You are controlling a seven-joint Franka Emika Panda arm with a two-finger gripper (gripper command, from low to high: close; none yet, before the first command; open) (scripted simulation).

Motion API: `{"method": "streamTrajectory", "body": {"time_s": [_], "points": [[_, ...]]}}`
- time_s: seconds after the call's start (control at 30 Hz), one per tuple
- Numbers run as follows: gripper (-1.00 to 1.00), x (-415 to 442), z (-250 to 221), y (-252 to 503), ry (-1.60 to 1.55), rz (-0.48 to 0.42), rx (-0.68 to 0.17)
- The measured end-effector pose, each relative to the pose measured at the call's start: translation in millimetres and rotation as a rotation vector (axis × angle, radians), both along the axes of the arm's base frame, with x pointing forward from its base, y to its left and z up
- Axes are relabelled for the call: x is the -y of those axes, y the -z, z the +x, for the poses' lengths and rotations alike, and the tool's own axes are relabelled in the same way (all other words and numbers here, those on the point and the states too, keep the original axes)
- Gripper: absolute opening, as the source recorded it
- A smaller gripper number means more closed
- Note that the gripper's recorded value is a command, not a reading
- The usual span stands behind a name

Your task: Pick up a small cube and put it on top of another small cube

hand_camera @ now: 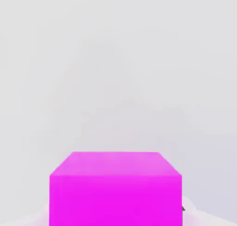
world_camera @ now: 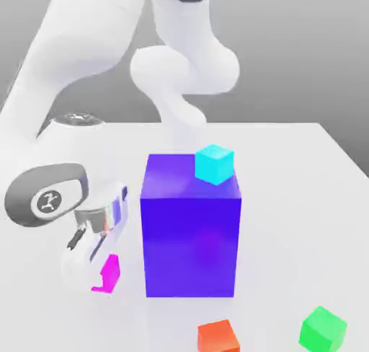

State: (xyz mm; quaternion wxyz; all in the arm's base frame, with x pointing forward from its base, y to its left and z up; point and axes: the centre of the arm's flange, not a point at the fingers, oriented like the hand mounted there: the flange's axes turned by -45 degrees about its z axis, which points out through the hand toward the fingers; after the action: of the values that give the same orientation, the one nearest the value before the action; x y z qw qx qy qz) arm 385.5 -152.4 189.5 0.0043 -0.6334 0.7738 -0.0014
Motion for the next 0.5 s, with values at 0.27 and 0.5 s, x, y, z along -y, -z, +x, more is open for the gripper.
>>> {"method": "streamTrajectory", "body": {"time_s": [0.27, 0.5], "points": [[-1.00, 19, 55, -26, 0.453, 0.045, 0.298], [-1.00, -25, 113, -9, 0.703, 0.117, 0.479]]}}
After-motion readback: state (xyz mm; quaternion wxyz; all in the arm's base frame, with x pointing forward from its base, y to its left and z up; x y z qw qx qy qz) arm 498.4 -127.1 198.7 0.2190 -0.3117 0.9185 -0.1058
